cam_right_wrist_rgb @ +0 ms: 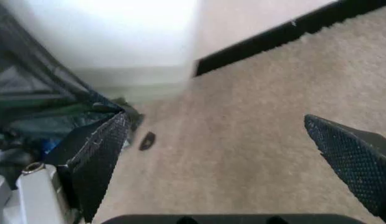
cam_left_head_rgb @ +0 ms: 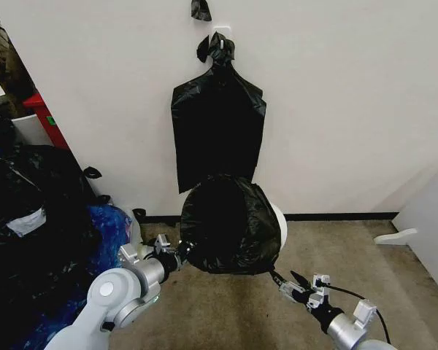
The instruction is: Place the garbage bag over the trash bin.
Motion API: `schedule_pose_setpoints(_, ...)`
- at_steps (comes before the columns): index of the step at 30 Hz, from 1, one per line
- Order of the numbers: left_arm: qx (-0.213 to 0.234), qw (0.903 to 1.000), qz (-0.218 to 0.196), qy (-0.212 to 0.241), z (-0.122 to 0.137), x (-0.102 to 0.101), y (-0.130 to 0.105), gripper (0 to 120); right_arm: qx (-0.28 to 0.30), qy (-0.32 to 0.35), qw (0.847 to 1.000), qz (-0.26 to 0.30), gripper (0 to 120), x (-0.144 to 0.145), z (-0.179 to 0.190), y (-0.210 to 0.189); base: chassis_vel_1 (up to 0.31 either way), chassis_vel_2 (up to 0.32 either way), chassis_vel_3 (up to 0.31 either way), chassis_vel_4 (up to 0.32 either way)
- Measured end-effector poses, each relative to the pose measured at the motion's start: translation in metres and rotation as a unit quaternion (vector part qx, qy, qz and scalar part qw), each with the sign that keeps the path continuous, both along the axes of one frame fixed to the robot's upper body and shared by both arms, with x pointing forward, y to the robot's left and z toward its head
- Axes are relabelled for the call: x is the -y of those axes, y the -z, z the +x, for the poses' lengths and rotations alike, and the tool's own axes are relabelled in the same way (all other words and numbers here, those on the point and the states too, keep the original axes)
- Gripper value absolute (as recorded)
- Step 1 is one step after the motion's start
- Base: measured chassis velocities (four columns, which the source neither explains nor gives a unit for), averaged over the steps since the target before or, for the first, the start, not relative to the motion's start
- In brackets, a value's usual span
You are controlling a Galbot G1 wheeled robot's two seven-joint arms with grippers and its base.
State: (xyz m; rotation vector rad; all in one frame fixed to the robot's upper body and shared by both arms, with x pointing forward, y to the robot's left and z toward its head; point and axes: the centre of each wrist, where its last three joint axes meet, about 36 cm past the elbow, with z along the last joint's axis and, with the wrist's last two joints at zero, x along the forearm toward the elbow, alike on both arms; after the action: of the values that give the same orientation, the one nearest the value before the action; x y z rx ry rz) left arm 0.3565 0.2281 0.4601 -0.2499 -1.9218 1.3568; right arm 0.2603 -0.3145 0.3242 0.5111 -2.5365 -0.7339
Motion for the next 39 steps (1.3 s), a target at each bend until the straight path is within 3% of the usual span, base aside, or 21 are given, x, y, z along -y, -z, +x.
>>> schedule_pose_setpoints(8,0.002,1.0,-0.002,0.002,-0.003,0.002,-0.002,0,0.018,-0.012,1.0,-0.006,100,-0.002,-0.017,-0.002,0.0,0.0,0.0,0.0)
schedule_pose_setpoints(15,0.017,0.9997,0.018,0.0,-0.001,0.0,-0.002,0,0.104,-0.063,0.991,-0.054,100,0.009,-0.04,0.001,0.0,0.0,0.0,0.0)
schedule_pose_setpoints(18,0.068,0.995,0.073,0.001,-0.001,0.0,0.011,0,0.124,-0.069,0.987,-0.075,100,0.017,-0.052,-0.01,0.0,0.0,0.0,0.0)
schedule_pose_setpoints(21,0.14,0.9808,0.136,0.009,-0.005,0.0,0.028,0,0.135,-0.036,0.987,-0.084,100,0.032,-0.052,-0.034,0.0,0.0,0.0,0.0)
schedule_pose_setpoints(23,0.162,0.9753,0.15,0.013,-0.007,-0.001,0.034,0,0.137,-0.024,0.987,-0.086,100,0.039,-0.05,-0.042,0.0,0.0,0.0,0.0)
schedule_pose_setpoints(24,0.19,0.9679,0.164,0.017,-0.008,-0.002,0.04,0,0.14,-0.004,0.986,-0.091,100,0.051,-0.047,-0.057,0.0,0.0,0.0,0.0)
schedule_pose_setpoints(25,0.19,0.9679,0.164,0.017,-0.008,-0.002,0.04,0,0.14,-0.004,0.986,-0.091,100,0.051,-0.047,-0.057,0.0,0.0,0.0,0.0)
schedule_pose_setpoints(26,0.245,0.9523,0.181,0.024,-0.009,-0.004,0.051,0,0.148,0.031,0.984,-0.096,100,0.068,-0.042,-0.083,0.0,0.0,0.0,0.0)
schedule_pose_setpoints(28,0.307,0.928,0.208,0.038,-0.01,-0.009,0.062,0,0.147,0.064,0.984,-0.078,100,0.086,-0.035,-0.121,0.0,0.0,0.0,0.0)
schedule_pose_setpoints(30,0.341,0.9114,0.226,0.051,-0.01,-0.013,0.068,0,0.137,0.073,0.986,-0.062,100,0.093,-0.029,-0.147,0.0,0.0,0.0,0.0)
schedule_pose_setpoints(31,0.341,0.9114,0.226,0.051,-0.01,-0.013,0.068,0,0.137,0.073,0.986,-0.062,100,0.093,-0.029,-0.147,0.0,0.0,0.0,0.0)
schedule_pose_setpoints(32,0.356,0.9029,0.233,0.058,-0.009,-0.015,0.071,0,0.13,0.076,0.987,-0.05,100,0.094,-0.024,-0.161,0.0,0.0,0.0,0.0)
schedule_pose_setpoints(34,0.4,0.8773,0.253,0.079,-0.007,-0.019,0.077,0,0.097,0.069,0.993,-0.007,100,0.089,-0.01,-0.202,0.0,0.0,0.0,0.0)
schedule_pose_setpoints(35,0.409,0.8716,0.257,0.083,-0.007,-0.02,0.078,0,0.084,0.067,0.994,0.002,100,0.085,-0.007,-0.21,0.0,0.0,0.0,0.0)
schedule_pose_setpoints(36,0.431,0.8571,0.266,0.095,-0.005,-0.023,0.081,0,0.057,0.061,0.996,0.013,100,0.077,0.0,-0.226,0.0,0.0,0.0,0.0)
schedule_pose_setpoints(38,0.457,0.8393,0.272,0.113,-0.004,-0.025,0.084,0,0.027,0.044,0.998,0.02,100,0.066,0.008,-0.241,0.0,0.0,0.0,0.0)
schedule_pose_setpoints(39,0.457,0.8393,0.272,0.113,-0.004,-0.025,0.084,0,0.027,0.044,0.998,0.02,100,0.066,0.008,-0.241,0.0,0.0,0.0,0.0)
